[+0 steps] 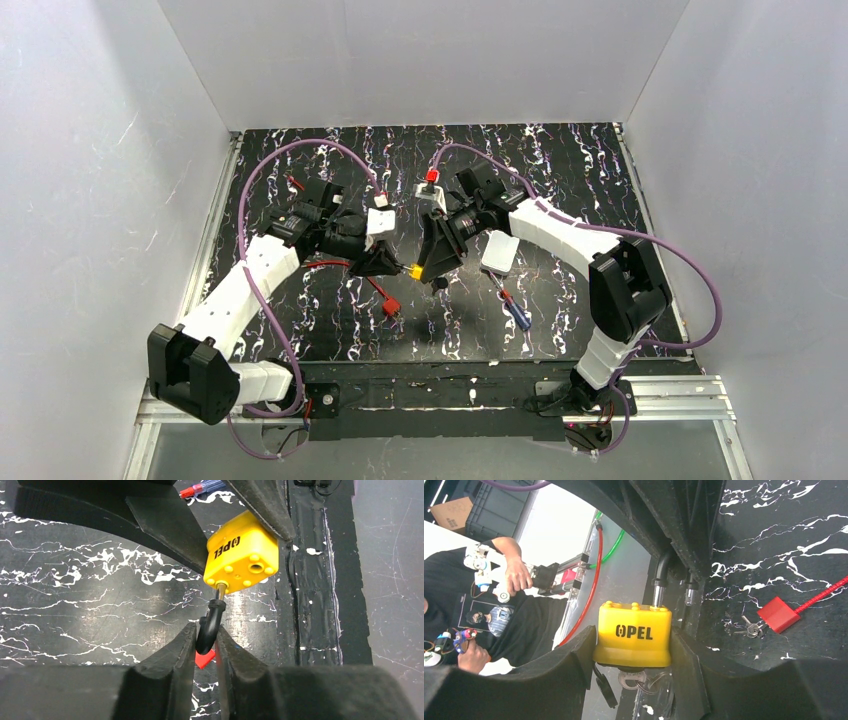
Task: Lock with the key
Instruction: Pick up the lock from the center of the board.
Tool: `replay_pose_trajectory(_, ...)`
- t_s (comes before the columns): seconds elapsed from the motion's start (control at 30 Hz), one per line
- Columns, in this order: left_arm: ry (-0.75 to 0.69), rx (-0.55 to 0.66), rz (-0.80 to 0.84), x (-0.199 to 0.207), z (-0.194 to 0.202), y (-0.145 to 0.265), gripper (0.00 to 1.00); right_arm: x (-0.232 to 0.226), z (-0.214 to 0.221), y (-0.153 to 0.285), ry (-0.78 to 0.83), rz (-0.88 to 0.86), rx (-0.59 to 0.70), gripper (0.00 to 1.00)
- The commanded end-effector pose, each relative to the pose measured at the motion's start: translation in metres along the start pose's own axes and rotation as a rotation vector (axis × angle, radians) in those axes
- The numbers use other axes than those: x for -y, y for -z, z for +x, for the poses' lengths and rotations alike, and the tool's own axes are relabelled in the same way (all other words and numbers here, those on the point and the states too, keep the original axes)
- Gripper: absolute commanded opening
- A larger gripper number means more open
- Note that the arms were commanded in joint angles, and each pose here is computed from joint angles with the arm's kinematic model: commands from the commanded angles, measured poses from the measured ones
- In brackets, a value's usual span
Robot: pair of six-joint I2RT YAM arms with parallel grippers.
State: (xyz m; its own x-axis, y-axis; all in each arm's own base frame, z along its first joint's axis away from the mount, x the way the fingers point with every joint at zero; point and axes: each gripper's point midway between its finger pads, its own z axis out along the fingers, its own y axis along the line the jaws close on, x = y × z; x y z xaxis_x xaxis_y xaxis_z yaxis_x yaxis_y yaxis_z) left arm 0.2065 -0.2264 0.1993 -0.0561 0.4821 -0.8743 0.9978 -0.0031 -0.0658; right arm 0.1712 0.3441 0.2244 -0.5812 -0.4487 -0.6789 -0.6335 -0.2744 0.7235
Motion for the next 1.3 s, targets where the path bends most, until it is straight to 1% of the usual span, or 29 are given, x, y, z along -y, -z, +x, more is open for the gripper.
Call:
replay_pose_trajectory(0.0, 0.034, 0.048, 0.012, 0.006, -0.014, 0.0, 0.14, -0.03, -0.014, 0.002, 0.094, -0.057, 0.016, 0.34)
replay_pose_trajectory(0.03, 0.047, 0.053, 0.007, 0.005, -0.016, 0.001, 0.06, -0.03, -0.015, 0.003, 0.098, -0.053, 0.017, 0.34)
replay_pose_trajectory(0.07, 0.068, 0.057, -0.008, 0.002, -0.019, 0.001, 0.0, -0.03, -0.016, 0.003, 0.103, -0.05, 0.018, 0.34)
replay_pose_trajectory(0.13, 0.108, 0.062, -0.035, -0.002, -0.022, 0.002, 0.0, -0.031, -0.019, 0.003, 0.115, -0.038, 0.02, 0.36)
replay_pose_trajectory(0.17, 0.11, 0.066, -0.038, -0.001, -0.024, 0.003, 0.0, -0.031, -0.02, 0.004, 0.122, -0.028, 0.022, 0.4)
replay_pose_trajectory(0.2, 0.113, 0.073, -0.04, -0.001, -0.027, 0.004, 0.0, -0.03, -0.023, 0.006, 0.128, -0.012, 0.026, 0.49)
replay_pose_trajectory(0.27, 0.124, 0.09, -0.04, 0.001, -0.034, 0.007, 0.0, -0.028, -0.029, 0.014, 0.141, 0.019, 0.043, 0.76)
replay_pose_trajectory(0.3, 0.129, 0.101, -0.038, 0.002, -0.038, 0.009, 0.0, -0.028, -0.034, 0.019, 0.148, 0.034, 0.055, 0.86)
replay_pose_trajectory(0.33, 0.136, 0.114, -0.032, 0.004, -0.042, 0.01, 0.0, -0.027, -0.039, 0.026, 0.159, 0.053, 0.068, 0.92)
replay_pose_trajectory(0.4, 0.159, 0.144, -0.015, 0.007, -0.05, 0.013, 0.0, -0.025, -0.048, 0.041, 0.184, 0.1, 0.091, 0.98)
replay_pose_trajectory(0.57, 0.199, 0.189, 0.015, 0.013, -0.062, 0.015, 0.0, -0.023, -0.064, 0.072, 0.261, 0.23, 0.118, 0.98)
replay_pose_trajectory(0.67, 0.215, 0.206, 0.024, 0.014, -0.067, 0.018, 0.0, -0.023, -0.061, 0.082, 0.316, 0.329, 0.073, 0.98)
replay_pose_trajectory(0.8, 0.244, 0.232, 0.042, 0.017, -0.076, 0.022, 0.0, -0.024, -0.054, 0.088, 0.381, 0.402, 0.036, 0.98)
replay_pose_trajectory(0.93, 0.284, 0.274, 0.063, 0.016, -0.085, 0.024, 0.0, -0.034, -0.051, 0.087, 0.442, 0.425, 0.059, 0.98)
replay_pose_trajectory(1.03, 0.317, 0.303, 0.083, 0.014, -0.09, 0.024, 0.0, -0.043, -0.049, 0.078, 0.465, 0.419, 0.096, 0.98)
replay_pose_trajectory(1.27, 0.355, 0.321, 0.108, 0.011, -0.092, 0.021, 0.0, -0.04, -0.035, 0.054, 0.462, 0.387, 0.039, 0.98)
